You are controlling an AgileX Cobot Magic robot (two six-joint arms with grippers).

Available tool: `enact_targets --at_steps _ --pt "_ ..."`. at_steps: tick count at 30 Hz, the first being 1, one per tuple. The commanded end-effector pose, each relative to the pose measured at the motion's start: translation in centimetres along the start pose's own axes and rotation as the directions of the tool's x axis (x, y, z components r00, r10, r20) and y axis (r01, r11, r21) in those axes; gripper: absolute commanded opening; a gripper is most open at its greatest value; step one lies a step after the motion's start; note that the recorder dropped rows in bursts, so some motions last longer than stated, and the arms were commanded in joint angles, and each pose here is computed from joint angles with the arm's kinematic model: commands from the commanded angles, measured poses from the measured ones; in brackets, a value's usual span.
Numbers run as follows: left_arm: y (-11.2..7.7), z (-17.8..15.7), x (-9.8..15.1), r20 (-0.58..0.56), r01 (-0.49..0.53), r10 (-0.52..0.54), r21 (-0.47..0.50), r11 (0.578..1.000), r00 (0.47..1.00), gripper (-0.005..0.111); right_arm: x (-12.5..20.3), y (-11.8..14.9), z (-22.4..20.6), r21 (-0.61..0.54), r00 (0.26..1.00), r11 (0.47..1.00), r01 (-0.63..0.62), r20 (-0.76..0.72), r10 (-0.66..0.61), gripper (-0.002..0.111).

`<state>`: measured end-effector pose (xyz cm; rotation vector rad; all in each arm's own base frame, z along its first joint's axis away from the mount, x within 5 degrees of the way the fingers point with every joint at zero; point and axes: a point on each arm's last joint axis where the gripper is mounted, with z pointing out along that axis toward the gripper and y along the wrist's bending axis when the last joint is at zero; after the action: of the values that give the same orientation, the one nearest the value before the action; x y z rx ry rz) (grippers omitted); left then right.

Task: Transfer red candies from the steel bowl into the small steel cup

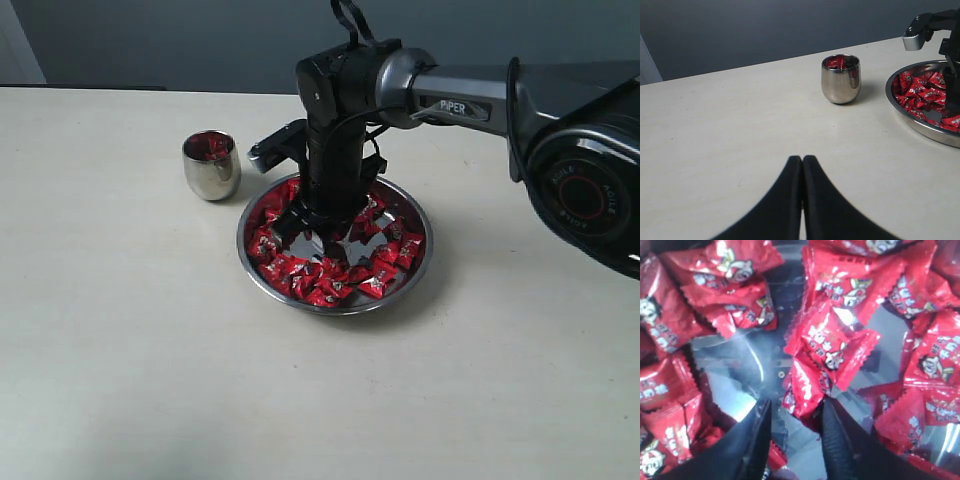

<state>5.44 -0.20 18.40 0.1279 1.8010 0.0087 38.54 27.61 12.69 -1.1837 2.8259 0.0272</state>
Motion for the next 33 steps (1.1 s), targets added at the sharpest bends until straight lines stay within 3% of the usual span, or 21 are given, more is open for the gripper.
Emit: enact_targets --at_steps 1,5,10,16,27,33 --pt "0.0 0.0 -0.1 0.015 0.006 -0.006 0.004 1.000 1.000 0.000 -0.2 -0.2 0.0 0.005 0.999 1.000 -0.014 0.029 0.014 0.034" --pt "0.0 0.0 -0.1 0.015 0.006 -0.006 0.004 1.000 1.000 0.000 -0.1 -0.2 0.0 0.004 1.000 1.000 -0.016 0.023 0.016 0.029" --pt "0.0 0.0 -0.1 0.015 0.006 -0.006 0.004 1.000 1.000 0.000 0.0 -0.2 0.0 0.002 1.000 1.000 -0.016 0.011 0.016 0.000" --pt "0.0 0.0 -0.1 0.015 0.006 -0.006 0.004 1.000 1.000 0.000 0.1 -0.5 -0.5 0.031 1.000 0.999 -0.003 -0.001 0.003 -0.001" --pt "0.0 0.0 -0.1 0.015 0.006 -0.006 0.004 1.000 1.000 0.000 -0.3 -0.5 -4.8 0.051 0.992 0.999 -0.008 0.130 0.002 -0.001" --pt "0.0 0.0 -0.1 0.015 0.006 -0.006 0.004 1.000 1.000 0.000 -1.8 -0.2 -7.2 0.014 0.939 0.999 -0.043 0.341 0.035 -0.001"
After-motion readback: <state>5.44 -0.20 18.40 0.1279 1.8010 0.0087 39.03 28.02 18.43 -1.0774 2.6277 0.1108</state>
